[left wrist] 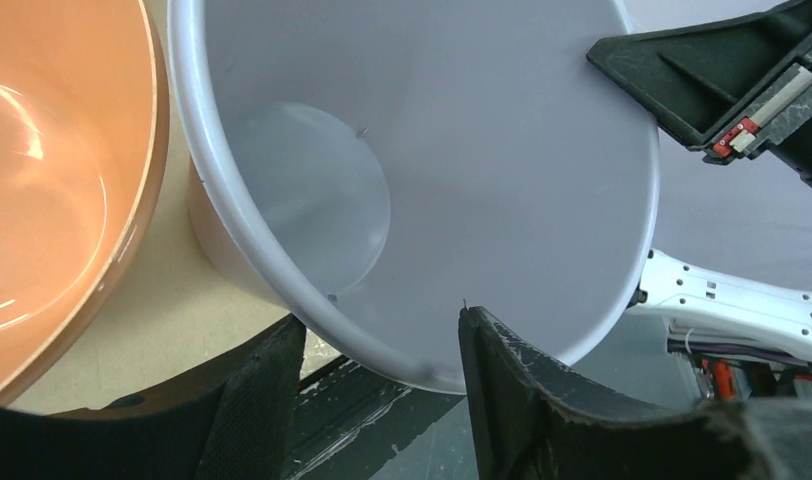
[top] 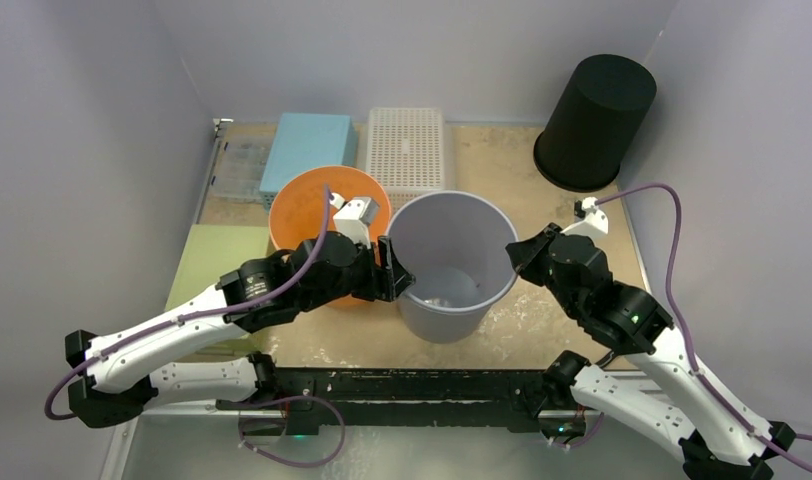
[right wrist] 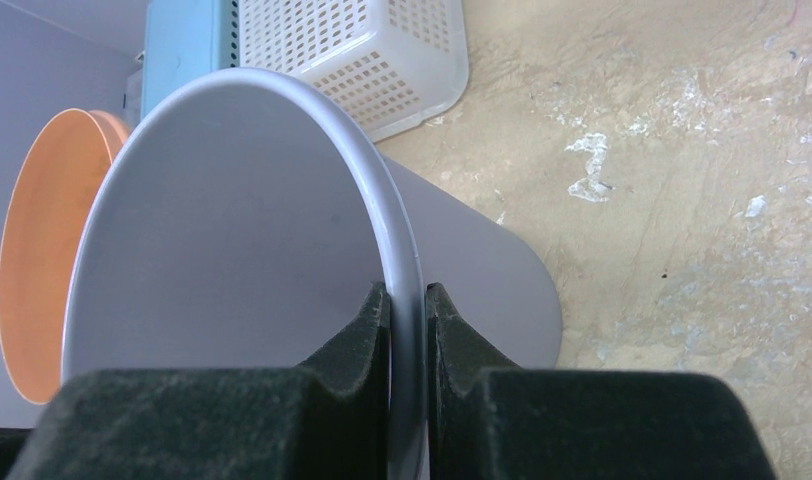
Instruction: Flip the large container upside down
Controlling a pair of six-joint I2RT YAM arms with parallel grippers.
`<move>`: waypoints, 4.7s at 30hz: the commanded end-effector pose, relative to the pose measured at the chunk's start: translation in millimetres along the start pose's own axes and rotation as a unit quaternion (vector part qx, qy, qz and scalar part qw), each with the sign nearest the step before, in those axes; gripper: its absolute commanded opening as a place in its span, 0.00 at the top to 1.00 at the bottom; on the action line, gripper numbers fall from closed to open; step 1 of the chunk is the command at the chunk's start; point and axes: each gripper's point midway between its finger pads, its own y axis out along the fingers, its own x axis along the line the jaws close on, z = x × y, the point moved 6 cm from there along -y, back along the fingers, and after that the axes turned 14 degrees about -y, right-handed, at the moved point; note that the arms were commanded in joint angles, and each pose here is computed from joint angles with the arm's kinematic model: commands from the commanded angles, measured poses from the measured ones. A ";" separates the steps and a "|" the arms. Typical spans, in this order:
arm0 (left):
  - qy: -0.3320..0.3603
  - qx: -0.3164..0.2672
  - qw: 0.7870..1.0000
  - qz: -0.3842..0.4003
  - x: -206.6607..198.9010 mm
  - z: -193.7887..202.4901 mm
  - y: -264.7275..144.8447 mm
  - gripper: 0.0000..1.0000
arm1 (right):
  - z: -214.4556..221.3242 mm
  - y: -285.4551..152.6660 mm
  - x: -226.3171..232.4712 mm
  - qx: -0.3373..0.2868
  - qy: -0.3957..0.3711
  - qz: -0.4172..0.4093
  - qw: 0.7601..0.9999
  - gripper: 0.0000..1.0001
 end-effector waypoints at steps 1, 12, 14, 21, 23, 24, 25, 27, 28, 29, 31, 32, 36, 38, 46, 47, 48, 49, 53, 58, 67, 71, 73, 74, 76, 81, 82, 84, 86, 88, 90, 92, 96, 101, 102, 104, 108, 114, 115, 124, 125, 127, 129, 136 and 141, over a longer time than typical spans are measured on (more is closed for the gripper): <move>-0.026 -0.031 0.999 0.003 -2.8 -0.3 4.3 0.46 | -22.1 -12.4 11.6 -0.034 0.032 -0.031 0.998 1.00; -0.070 -0.070 0.995 0.012 8.7 6.6 17.3 0.50 | -19.4 -28.2 6.9 -0.031 0.016 -0.063 0.997 0.82; -0.074 -0.074 0.994 0.013 10.5 7.5 19.4 0.51 | -18.3 -30.1 8.1 -0.026 0.011 -0.072 0.997 0.77; -0.067 -0.075 0.995 -0.007 15.8 9.6 24.8 0.57 | -13.5 -30.1 19.2 0.000 -0.017 -0.112 0.994 0.49; -0.064 -0.074 0.995 -0.015 17.3 10.0 25.8 0.61 | -13.6 -30.9 21.5 0.002 -0.017 -0.119 0.993 0.45; -0.062 -0.072 0.995 -0.020 18.4 10.6 26.8 0.63 | -13.5 -31.1 21.7 0.003 -0.017 -0.120 0.993 0.44; -0.061 -0.070 0.995 -0.023 19.3 11.6 27.1 0.64 | -13.2 -30.8 21.2 0.005 -0.017 -0.118 0.993 0.44; -0.058 -0.068 0.996 -0.028 20.8 12.3 27.3 0.68 | -13.2 -32.2 20.6 0.005 -0.013 -0.118 0.993 0.44; -0.058 -0.068 0.996 -0.032 22.1 12.9 27.2 0.70 | -13.4 -32.9 21.4 0.005 -0.011 -0.121 0.993 0.44; -0.057 -0.068 0.995 -0.036 23.5 13.0 26.9 0.71 | -14.2 -34.1 22.9 0.004 -0.009 -0.127 0.992 0.44; -0.055 -0.066 0.995 -0.041 24.8 13.5 26.5 0.73 | -16.3 -36.9 25.6 0.004 -0.004 -0.138 0.990 0.43; -0.054 -0.065 0.995 -0.044 25.4 13.8 26.5 0.74 | -16.9 -37.4 26.9 0.005 -0.004 -0.141 0.990 0.43; -0.048 -0.061 0.996 -0.051 27.4 15.0 27.1 0.75 | -18.8 -35.2 31.0 0.009 -0.006 -0.142 0.990 0.42; -0.045 -0.059 0.996 -0.054 28.1 16.0 27.8 0.76 | -18.0 -32.4 33.7 0.016 -0.011 -0.142 0.990 0.42; -0.040 -0.057 0.996 -0.064 30.7 16.6 27.4 0.77 | -35.5 -26.6 44.7 0.010 -0.041 -0.128 0.991 0.37; -0.040 -0.057 0.996 -0.064 30.7 17.0 27.7 0.77 | -39.5 -27.5 46.8 0.008 -0.046 -0.130 0.990 0.35; -0.040 -0.056 0.996 -0.064 30.7 16.8 27.8 0.77 | -42.9 -27.7 48.8 0.006 -0.051 -0.130 0.990 0.35; -0.040 -0.056 0.996 -0.063 30.0 16.9 27.9 0.77 | -46.1 -28.0 50.9 0.005 -0.054 -0.132 0.990 0.34; -0.037 -0.054 0.996 -0.064 28.6 17.0 30.1 0.78 | -49.4 -21.8 55.5 0.017 -0.073 -0.134 0.988 0.31; -0.037 -0.052 0.996 -0.063 27.3 18.0 31.6 0.78 | -49.8 -3.4 42.5 0.034 -0.082 -0.134 0.987 0.29; -0.036 -0.058 0.996 -0.063 25.1 16.1 31.8 0.79 | -57.3 6.5 42.1 0.038 -0.084 -0.183 0.979 0.31; -0.039 -0.064 0.995 -0.073 27.7 15.2 31.7 0.80 | -54.5 -0.4 47.0 0.048 -0.085 -0.219 0.971 0.35; -0.044 -0.069 0.993 -0.084 31.7 15.1 31.2 0.81 | -52.4 -4.5 48.5 0.053 -0.089 -0.234 0.967 0.35; -0.046 -0.072 0.992 -0.091 34.3 14.9 30.8 0.82 | -50.8 -5.9 48.5 0.058 -0.089 -0.238 0.966 0.36; -0.050 -0.079 0.991 -0.100 38.5 14.5 29.7 0.83 | -46.5 -7.3 48.4 0.069 -0.092 -0.246 0.963 0.38; -0.056 -0.088 0.989 -0.106 42.9 13.7 27.8 0.84 | -39.3 -9.2 45.8 0.083 -0.099 -0.250 0.960 0.50; -0.055 -0.088 0.989 -0.107 43.4 13.6 28.0 0.84 | -38.7 -10.2 46.8 0.087 -0.101 -0.256 0.957 0.52; -0.053 -0.087 0.989 -0.109 43.2 14.1 29.1 0.85 | -38.8 -11.4 48.4 0.090 -0.104 -0.264 0.955 0.57; -0.052 -0.085 0.989 -0.112 43.8 15.2 30.6 0.85 | -39.8 -13.6 50.7 0.090 -0.108 -0.276 0.951 0.59; -0.051 -0.084 0.988 -0.116 44.8 16.3 32.8 0.85 | -40.9 -17.9 55.6 0.091 -0.116 -0.301 0.942 0.57; -0.049 -0.082 0.988 -0.119 45.2 17.4 34.4 0.86 | -41.6 -21.1 59.9 0.093 -0.117 -0.321 0.935 0.56; -0.049 -0.081 0.988 -0.121 46.0 17.9 35.5 0.86 | -41.6 -22.1 62.6 0.095 -0.114 -0.334 0.931 0.56; -0.050 -0.083 0.988 -0.122 46.3 18.1 35.5 0.86 | -36.9 -21.1 65.3 0.108 -0.109 -0.352 0.923 0.66; -0.055 -0.088 0.987 -0.120 48.4 17.8 33.7 0.89 | -31.2 -18.8 67.7 0.122 -0.097 -0.368 0.917 0.74; -0.055 -0.089 0.987 -0.119 48.8 17.8 33.3 0.89 | -30.4 -18.1 68.1 0.125 -0.094 -0.370 0.916 0.78; -0.057 -0.090 0.987 -0.117 48.6 17.5 32.6 0.90 | -30.4 -18.0 69.6 0.126 -0.093 -0.376 0.913 0.81; -0.058 -0.091 0.988 -0.114 48.6 17.4 32.7 0.91 | -35.4 -20.5 72.3 0.116 -0.094 -0.382 0.912 0.96; -0.059 -0.083 0.994 -0.045 29.4 16.6 32.1 0.68 | -48.0 -12.0 57.9 0.084 -0.119 -0.291 0.945 1.00; -0.059 -0.082 0.994 -0.030 25.4 15.8 30.5 0.62 | -51.1 -11.9 54.9 0.077 -0.125 -0.274 0.950 1.00; -0.063 -0.094 0.993 0.025 11.9 2.7 6.2 0.40 | -85.3 -12.1 36.0 0.009 -0.152 -0.150 0.977 1.00; -0.063 -0.094 0.993 0.025 12.9 2.5 4.3 0.39 | -87.4 -11.9 35.6 0.005 -0.153 -0.145 0.977 1.00; -0.062 -0.094 0.993 0.026 14.5 2.7 2.0 0.38 | -89.6 -12.0 36.7 0.003 -0.157 -0.147 0.977 1.00; -0.059 -0.091 0.994 0.022 16.6 4.6 3.4 0.38 | -86.6 -10.7 41.6 0.011 -0.158 -0.169 0.973 1.00; -0.047 -0.074 0.996 0.007 17.5 10.0 11.1 0.38 | -104.0 -13.3 29.3 -0.035 -0.151 -0.100 0.983 1.00; -0.041 -0.071 0.996 0.027 11.3 8.7 8.9 0.38 | -126.8 -17.5 16.3 -0.082 -0.165 -0.026 0.982 1.00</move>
